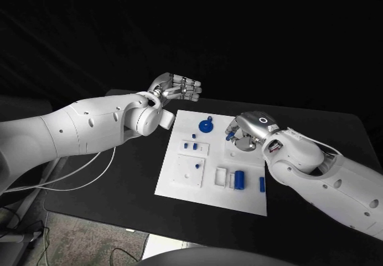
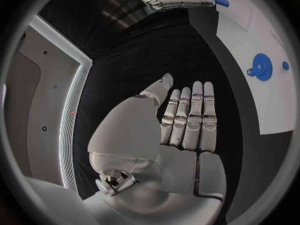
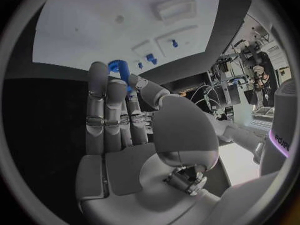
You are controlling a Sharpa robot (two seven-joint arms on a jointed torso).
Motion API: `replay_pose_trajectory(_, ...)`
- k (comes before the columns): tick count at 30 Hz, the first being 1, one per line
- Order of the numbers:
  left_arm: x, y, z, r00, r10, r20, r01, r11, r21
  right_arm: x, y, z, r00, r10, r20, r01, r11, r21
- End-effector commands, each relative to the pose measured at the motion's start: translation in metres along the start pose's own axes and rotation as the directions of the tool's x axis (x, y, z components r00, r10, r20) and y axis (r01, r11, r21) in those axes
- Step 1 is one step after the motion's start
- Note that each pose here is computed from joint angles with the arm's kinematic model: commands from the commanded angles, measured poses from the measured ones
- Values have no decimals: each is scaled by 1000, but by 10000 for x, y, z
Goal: Assemble the parts on the task board
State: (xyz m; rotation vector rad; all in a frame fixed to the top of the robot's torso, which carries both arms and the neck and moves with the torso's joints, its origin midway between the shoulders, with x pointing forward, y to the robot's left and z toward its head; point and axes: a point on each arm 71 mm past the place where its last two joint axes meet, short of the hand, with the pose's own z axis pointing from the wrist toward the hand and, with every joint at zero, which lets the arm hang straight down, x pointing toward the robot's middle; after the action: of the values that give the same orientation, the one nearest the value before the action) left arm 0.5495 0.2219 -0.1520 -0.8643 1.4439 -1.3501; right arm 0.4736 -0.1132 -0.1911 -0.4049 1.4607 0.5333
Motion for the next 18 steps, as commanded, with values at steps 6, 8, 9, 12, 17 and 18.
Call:
replay_pose_trajectory(6, 30, -21, 35, 1000, -1, -6, 2, 1000, 13, 45, 339, 104, 1000, 18, 8, -18, 996, -92)
replay_pose_trajectory(8, 39, -22, 47, 1000, -1, -6, 2, 1000, 15, 98, 445, 125, 1000, 21, -4, -21, 993, -118)
replay_pose_trajectory(9, 43, -22, 52, 1000, -2, -5, 2, 1000, 15, 119, 488, 134, 1000, 22, -9, -23, 991, -129)
replay_pose_trajectory(12, 70, -23, 74, 1000, -3, -4, 3, 1000, 17, 222, 687, 163, 999, 20, -24, -24, 983, -181)
replay_pose_trajectory(17, 107, -25, 102, 1000, -7, -5, 7, 1000, 20, 369, 947, 175, 999, 15, -49, -26, 969, -245)
replay_pose_trajectory(18, 111, -25, 106, 1000, -7, -4, 7, 1000, 20, 392, 993, 176, 999, 14, -49, -26, 966, -258)
